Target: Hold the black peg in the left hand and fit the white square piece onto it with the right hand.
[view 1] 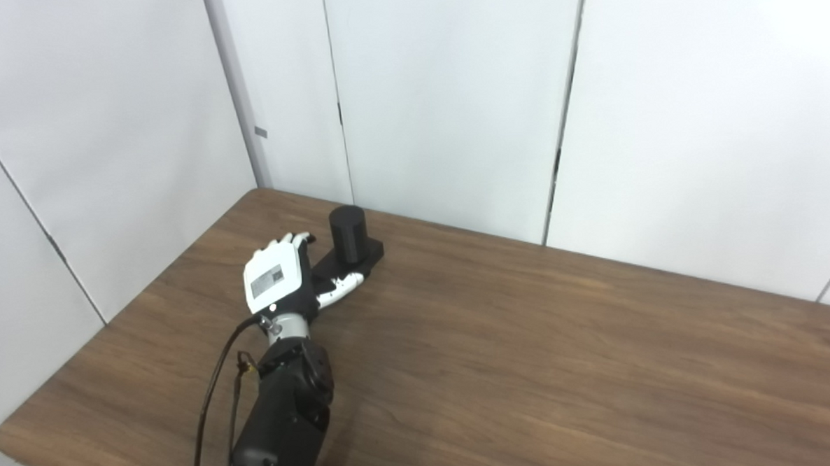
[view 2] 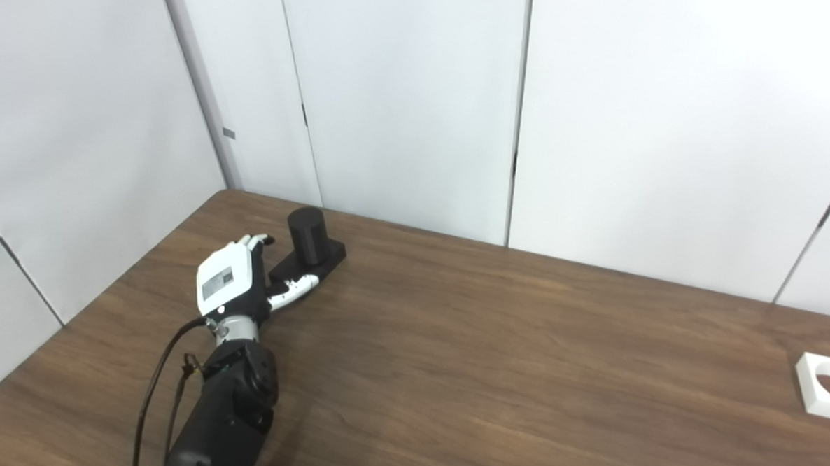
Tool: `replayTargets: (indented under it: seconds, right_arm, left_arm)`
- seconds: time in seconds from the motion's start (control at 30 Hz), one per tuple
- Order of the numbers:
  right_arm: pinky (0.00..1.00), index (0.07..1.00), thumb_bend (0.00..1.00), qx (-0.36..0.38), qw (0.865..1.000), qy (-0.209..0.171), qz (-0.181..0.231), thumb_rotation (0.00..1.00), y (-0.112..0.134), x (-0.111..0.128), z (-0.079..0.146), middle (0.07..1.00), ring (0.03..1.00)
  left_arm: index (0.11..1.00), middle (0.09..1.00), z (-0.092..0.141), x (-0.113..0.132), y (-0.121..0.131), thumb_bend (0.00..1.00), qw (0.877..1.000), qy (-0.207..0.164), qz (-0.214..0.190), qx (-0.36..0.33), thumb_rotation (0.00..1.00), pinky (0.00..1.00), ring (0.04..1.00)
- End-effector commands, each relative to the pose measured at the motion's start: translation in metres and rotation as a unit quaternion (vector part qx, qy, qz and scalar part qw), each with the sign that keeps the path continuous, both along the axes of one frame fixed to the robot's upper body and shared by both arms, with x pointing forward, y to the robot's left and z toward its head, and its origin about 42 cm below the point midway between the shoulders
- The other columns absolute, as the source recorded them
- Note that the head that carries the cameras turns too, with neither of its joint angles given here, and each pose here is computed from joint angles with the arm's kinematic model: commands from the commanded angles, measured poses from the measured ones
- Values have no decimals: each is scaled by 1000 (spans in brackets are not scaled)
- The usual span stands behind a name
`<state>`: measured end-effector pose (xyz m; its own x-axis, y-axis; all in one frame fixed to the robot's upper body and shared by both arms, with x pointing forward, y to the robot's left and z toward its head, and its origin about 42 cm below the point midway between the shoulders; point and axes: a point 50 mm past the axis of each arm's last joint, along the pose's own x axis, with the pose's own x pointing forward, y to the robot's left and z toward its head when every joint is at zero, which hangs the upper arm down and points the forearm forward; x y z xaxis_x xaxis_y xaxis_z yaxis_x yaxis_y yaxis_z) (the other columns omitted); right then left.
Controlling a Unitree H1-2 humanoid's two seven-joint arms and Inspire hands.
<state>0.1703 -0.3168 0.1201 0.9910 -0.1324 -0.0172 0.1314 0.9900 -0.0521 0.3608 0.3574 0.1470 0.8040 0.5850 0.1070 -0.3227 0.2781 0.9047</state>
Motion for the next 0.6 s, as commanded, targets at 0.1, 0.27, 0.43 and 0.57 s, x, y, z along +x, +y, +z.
replayTargets:
  seconds: [0.1,0.27,0.43,0.57]
  right_arm:
    - [1000,904,659,-5,1000,4,5,1000,4,-2,6,852,900]
    - [1000,897,688,-3,1000,6,7,1000,4,-3,6,847,904]
    - [964,894,674,-7,1000,6,5,1000,5,-3,7,846,889]
    - [993,898,709,-5,1000,9,8,1000,5,-3,7,854,898]
  left_arm:
    - [803,904,26,23,8,913,999,-32,4,20,659,929,916]
    - [799,899,24,31,7,915,1000,-26,6,16,627,926,916]
    - [791,896,19,39,9,913,1000,-21,10,9,603,924,914]
    - [790,894,14,45,11,919,1000,-11,15,10,606,907,907]
